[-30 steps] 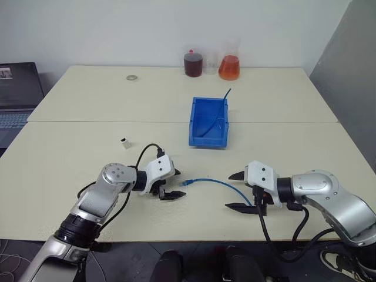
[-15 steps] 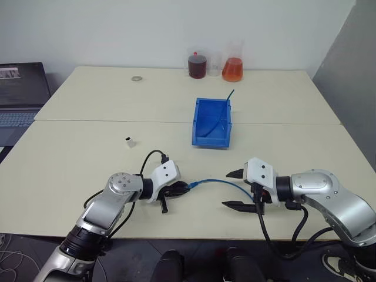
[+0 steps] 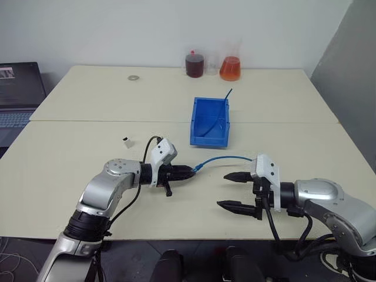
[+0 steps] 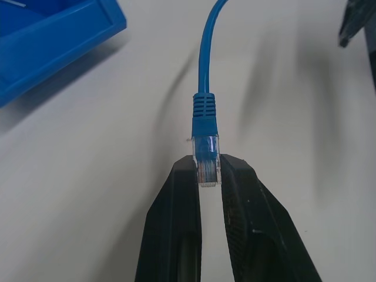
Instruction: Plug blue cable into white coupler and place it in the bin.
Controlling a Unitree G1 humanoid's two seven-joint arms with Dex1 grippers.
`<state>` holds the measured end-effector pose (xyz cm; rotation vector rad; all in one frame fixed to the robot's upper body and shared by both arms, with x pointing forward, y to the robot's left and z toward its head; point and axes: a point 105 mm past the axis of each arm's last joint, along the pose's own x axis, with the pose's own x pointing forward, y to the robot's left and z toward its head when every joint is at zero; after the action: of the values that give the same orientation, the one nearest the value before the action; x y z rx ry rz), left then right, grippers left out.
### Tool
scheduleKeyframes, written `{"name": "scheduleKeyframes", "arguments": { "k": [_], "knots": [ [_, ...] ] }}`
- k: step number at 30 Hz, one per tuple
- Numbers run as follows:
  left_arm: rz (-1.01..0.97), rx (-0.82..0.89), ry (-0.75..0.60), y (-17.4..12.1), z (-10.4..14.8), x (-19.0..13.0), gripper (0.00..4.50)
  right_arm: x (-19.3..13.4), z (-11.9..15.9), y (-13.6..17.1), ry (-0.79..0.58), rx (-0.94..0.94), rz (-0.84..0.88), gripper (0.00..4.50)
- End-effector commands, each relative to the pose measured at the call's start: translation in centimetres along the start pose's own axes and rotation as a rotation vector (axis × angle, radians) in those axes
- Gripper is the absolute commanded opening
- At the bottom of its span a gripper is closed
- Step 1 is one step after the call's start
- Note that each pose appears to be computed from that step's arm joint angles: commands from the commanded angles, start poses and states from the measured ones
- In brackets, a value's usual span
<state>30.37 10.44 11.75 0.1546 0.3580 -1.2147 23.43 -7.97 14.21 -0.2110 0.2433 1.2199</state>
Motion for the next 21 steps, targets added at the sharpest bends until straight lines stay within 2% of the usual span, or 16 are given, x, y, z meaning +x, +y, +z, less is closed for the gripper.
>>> {"name": "scheduleKeyframes", "arguments": {
  "k": [1, 6, 9, 21],
  "knots": [
    [-0.091, 0.059, -0.055, -1.0, 2.3, -0.6, 0.22, 0.6, 0.1, -1.1, -0.071, 0.050, -0.048, 4.08],
    [-0.105, 0.060, -0.106, -1.0, 3.8, -1.3, 0.22, 1.3, -0.2, -1.9, -0.110, 0.130, -0.051, 4.08],
    [-0.124, 0.057, -0.129, -1.2, 4.5, -1.4, 0.22, 1.8, 0.6, -2.3, -0.168, 0.173, -0.053, 4.08],
    [-0.222, 0.014, -0.093, -2.8, 4.1, -2.0, 0.22, 3.0, 3.6, -1.8, -0.264, 0.211, 0.045, 4.08]
  ]
}}
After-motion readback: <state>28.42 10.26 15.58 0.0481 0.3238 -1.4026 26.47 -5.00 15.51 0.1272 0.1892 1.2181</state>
